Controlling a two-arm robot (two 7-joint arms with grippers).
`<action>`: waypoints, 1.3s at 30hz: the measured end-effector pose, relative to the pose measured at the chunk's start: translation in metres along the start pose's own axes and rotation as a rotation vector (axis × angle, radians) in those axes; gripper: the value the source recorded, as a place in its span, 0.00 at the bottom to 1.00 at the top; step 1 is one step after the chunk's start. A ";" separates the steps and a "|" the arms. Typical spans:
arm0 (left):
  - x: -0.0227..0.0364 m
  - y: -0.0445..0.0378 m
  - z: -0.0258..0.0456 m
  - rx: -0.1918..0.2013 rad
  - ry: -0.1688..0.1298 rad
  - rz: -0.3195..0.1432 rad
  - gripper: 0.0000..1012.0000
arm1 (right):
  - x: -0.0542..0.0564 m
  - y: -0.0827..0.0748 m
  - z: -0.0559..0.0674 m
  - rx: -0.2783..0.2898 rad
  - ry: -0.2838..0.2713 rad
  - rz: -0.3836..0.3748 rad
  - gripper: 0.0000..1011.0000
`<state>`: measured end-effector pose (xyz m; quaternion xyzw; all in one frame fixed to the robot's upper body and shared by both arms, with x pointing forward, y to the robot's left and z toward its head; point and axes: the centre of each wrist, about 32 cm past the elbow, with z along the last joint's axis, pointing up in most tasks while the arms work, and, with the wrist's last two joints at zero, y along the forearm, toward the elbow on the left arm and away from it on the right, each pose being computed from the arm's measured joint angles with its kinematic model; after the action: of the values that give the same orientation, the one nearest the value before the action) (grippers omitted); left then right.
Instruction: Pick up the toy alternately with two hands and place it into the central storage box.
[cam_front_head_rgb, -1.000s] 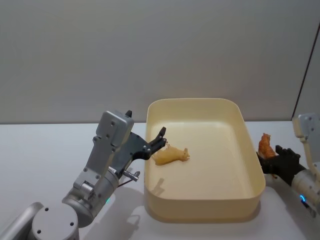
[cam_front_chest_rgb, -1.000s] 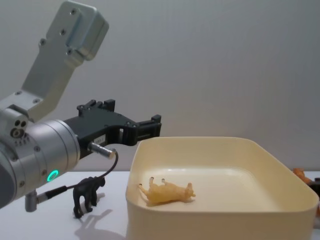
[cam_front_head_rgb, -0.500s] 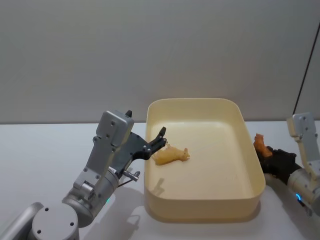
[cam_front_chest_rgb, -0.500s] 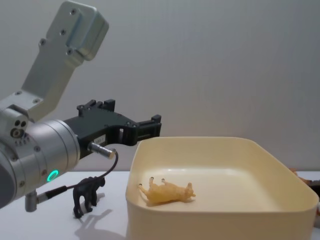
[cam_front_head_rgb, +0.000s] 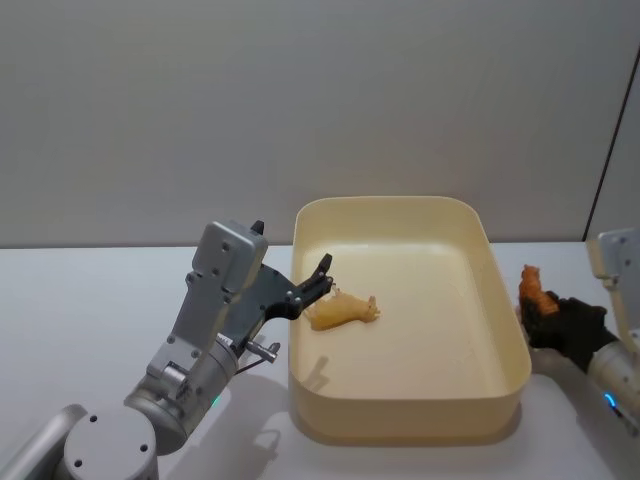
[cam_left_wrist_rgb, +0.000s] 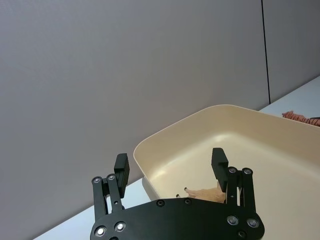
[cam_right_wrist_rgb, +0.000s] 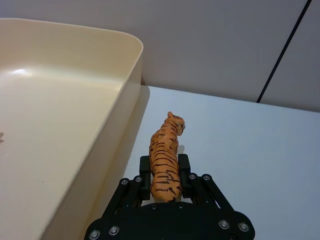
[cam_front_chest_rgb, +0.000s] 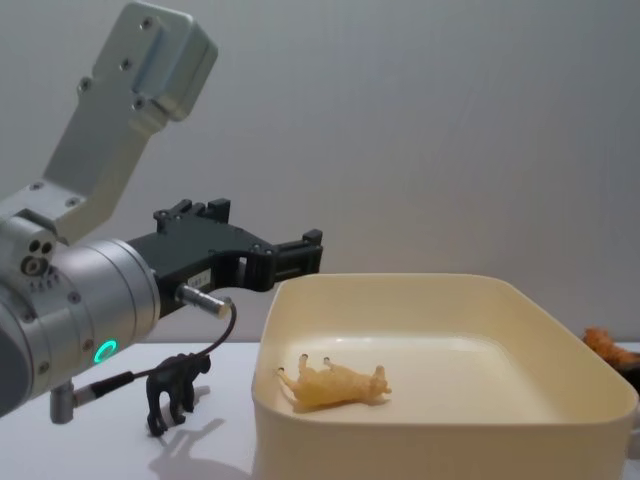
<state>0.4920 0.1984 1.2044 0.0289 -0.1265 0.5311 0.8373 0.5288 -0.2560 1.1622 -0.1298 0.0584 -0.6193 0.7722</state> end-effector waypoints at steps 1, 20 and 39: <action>0.0000 0.0000 0.0000 0.000 0.000 0.000 0.99 | 0.000 -0.001 0.000 0.004 -0.002 -0.002 0.30; 0.0000 0.0000 0.0000 0.000 0.000 0.000 0.99 | 0.003 -0.031 0.048 0.226 -0.031 0.070 0.30; 0.0000 0.0000 0.0000 0.000 0.000 0.000 0.99 | -0.020 0.013 0.078 0.197 0.011 0.286 0.30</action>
<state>0.4920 0.1984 1.2044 0.0289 -0.1265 0.5310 0.8374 0.5561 -0.2244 1.2318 -0.0406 0.0197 -0.5064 0.8611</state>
